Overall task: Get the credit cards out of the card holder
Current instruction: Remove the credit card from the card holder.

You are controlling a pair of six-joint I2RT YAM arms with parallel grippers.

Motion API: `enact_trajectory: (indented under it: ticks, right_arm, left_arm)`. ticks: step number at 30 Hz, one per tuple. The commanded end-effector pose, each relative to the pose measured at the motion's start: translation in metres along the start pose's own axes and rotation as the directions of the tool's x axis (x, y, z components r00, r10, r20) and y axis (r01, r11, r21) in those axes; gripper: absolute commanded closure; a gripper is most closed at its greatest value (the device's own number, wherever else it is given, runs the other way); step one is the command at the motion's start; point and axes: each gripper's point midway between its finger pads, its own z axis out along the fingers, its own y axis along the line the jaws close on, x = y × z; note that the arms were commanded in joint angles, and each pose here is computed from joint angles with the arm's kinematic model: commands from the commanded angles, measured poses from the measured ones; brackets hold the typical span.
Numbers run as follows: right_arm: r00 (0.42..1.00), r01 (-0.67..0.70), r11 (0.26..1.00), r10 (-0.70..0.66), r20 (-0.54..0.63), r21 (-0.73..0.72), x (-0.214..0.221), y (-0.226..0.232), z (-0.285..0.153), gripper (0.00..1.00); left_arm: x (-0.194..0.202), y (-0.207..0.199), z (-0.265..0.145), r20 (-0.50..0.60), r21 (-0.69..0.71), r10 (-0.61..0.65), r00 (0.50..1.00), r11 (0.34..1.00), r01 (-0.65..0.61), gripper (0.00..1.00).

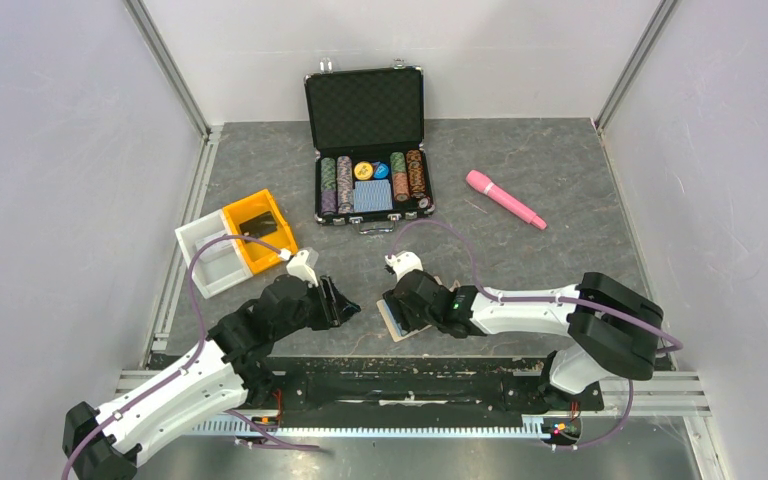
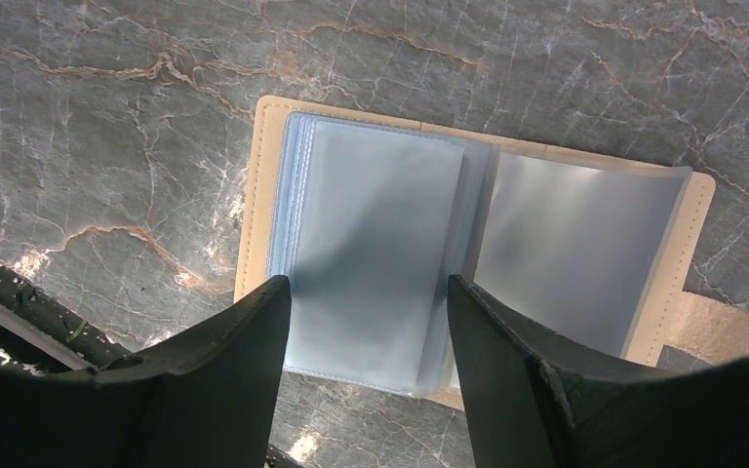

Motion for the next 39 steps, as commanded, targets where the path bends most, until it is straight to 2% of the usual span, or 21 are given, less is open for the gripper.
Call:
enact_trajectory:
  ticks: [1,9,25,32,39]
  right_arm:
    - [1.0,0.007,1.0,-0.007,0.028,0.005,-0.011,0.003,0.002,0.39]
    - [1.0,0.001,1.0,-0.002,0.025,0.009,-0.007,0.002,0.004,0.45]
    - [0.995,-0.068,0.996,0.072,0.072,-0.057,-0.009,0.009,0.0,0.68]
    - [0.987,-0.119,0.987,0.13,0.097,-0.103,-0.008,0.008,-0.003,0.71]
    - [0.979,-0.153,0.977,0.17,0.115,-0.149,-0.015,0.012,-0.006,0.73]
  left_arm:
    - [-0.009,-0.012,-0.001,0.031,0.039,-0.029,0.999,0.999,0.028,0.48]
    - [-0.008,-0.011,0.0,0.025,0.031,-0.027,0.999,0.999,0.026,0.48]
    - [0.013,-0.006,0.027,-0.078,0.01,-0.03,0.996,0.999,0.031,0.48]
    - [0.015,-0.007,0.043,-0.112,-0.007,-0.014,0.994,1.0,0.013,0.49]
    - [0.007,-0.005,0.051,-0.09,-0.044,0.009,0.996,0.999,-0.014,0.49]
